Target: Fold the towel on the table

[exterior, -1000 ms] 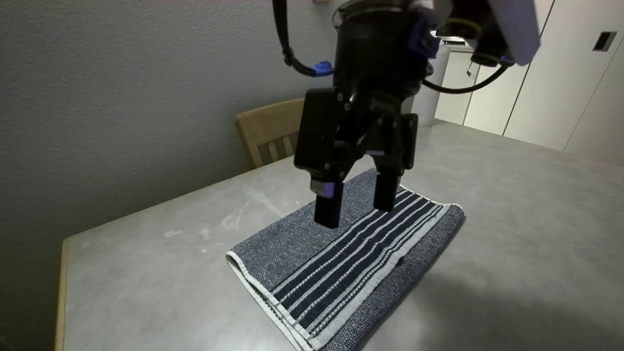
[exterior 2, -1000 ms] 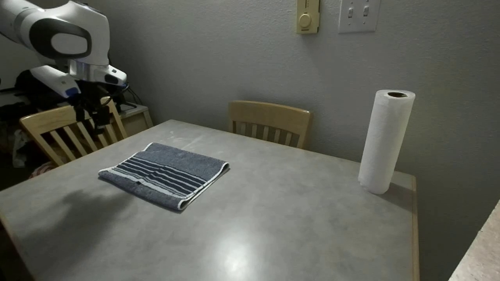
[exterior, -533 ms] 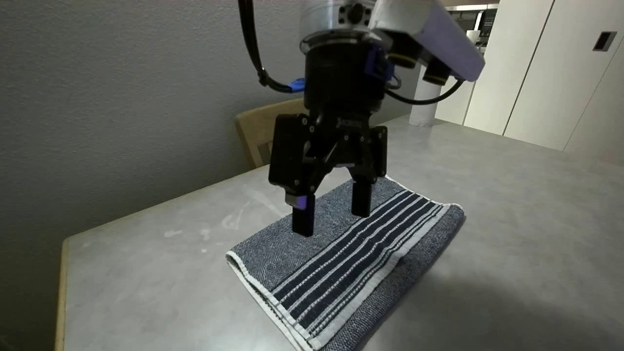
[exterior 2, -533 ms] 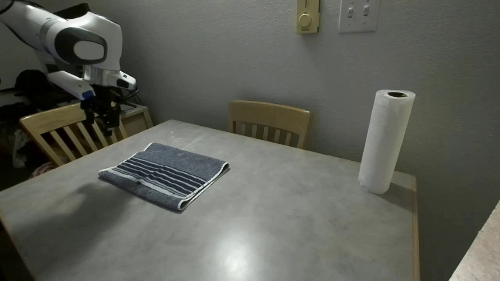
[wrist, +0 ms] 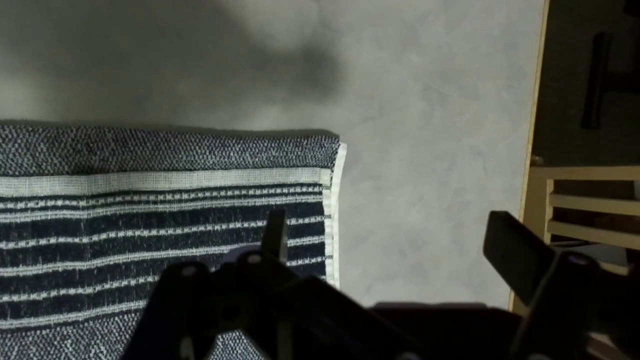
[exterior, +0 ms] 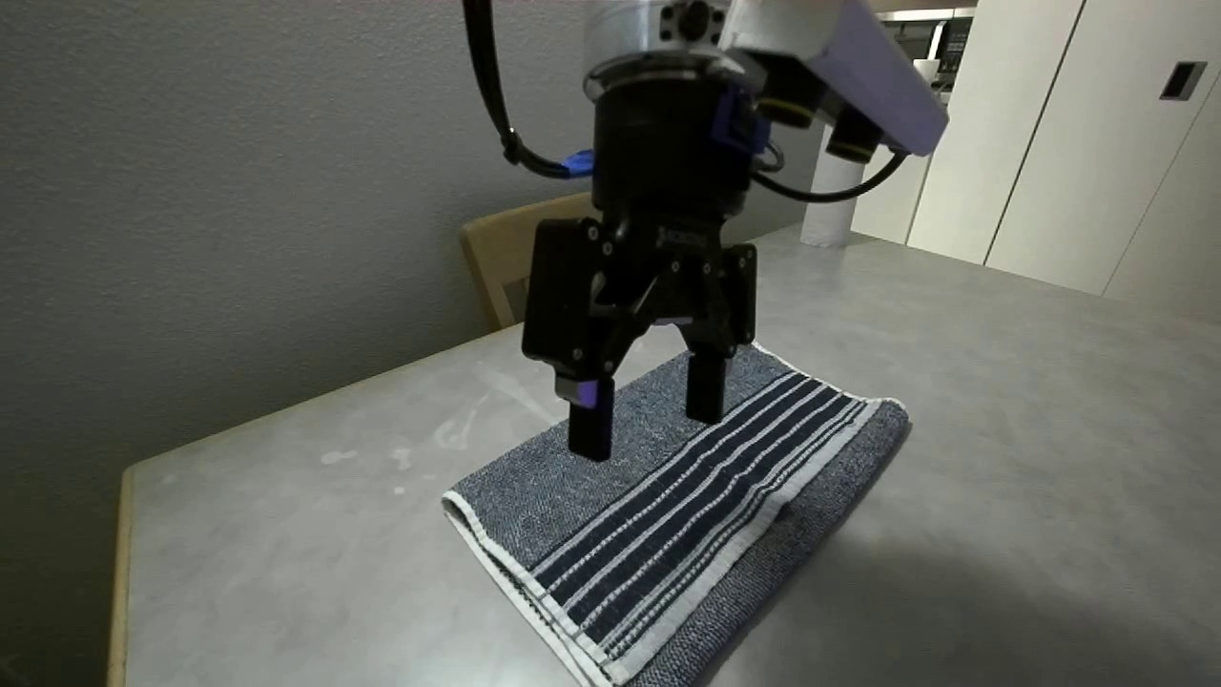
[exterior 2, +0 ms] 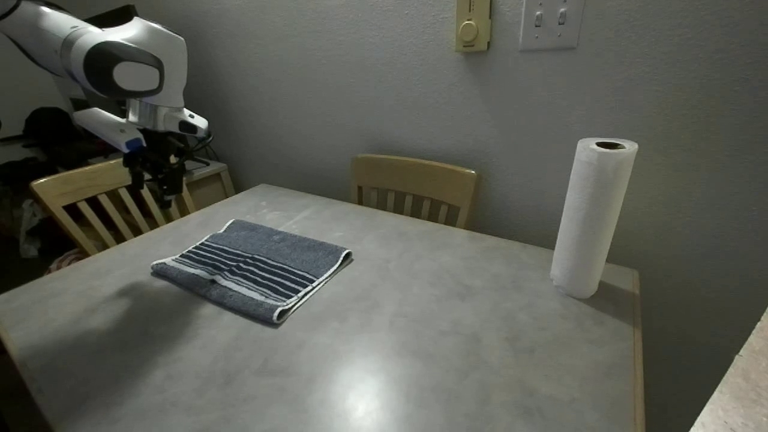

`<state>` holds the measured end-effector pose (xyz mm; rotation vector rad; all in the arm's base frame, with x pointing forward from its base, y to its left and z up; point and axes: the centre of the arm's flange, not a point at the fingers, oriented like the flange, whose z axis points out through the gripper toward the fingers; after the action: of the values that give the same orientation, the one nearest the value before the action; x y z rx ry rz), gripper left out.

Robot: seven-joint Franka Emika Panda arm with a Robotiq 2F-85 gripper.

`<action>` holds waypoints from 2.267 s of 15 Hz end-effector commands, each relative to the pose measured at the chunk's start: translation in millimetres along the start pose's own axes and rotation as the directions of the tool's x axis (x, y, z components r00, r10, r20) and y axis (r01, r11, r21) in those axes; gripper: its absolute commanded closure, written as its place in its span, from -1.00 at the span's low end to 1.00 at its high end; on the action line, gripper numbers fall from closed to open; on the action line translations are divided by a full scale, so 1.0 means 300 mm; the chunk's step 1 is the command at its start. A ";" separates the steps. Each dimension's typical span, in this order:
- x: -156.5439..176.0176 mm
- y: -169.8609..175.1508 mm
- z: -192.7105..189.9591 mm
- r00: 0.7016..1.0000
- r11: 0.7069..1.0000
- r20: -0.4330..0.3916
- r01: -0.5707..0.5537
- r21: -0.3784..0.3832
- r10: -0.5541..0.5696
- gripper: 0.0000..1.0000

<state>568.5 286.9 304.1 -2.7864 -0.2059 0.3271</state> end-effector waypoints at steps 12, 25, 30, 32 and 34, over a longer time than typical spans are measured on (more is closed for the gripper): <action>0.255 -0.080 0.198 0.986 0.998 0.160 0.062 -0.034 -0.055 -1.00; 0.284 -0.077 0.310 0.963 0.997 0.257 0.081 -0.002 -0.078 -1.00; 0.317 -0.086 0.327 0.957 0.998 0.286 0.061 -0.018 -0.053 -1.00; 0.337 -0.085 0.353 0.950 0.998 0.308 0.061 -0.017 -0.053 -1.00; 0.364 -0.094 0.381 0.943 0.997 0.327 0.067 -0.023 -0.056 -1.00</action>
<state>624.0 354.6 198.3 -2.7257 -0.3718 0.7267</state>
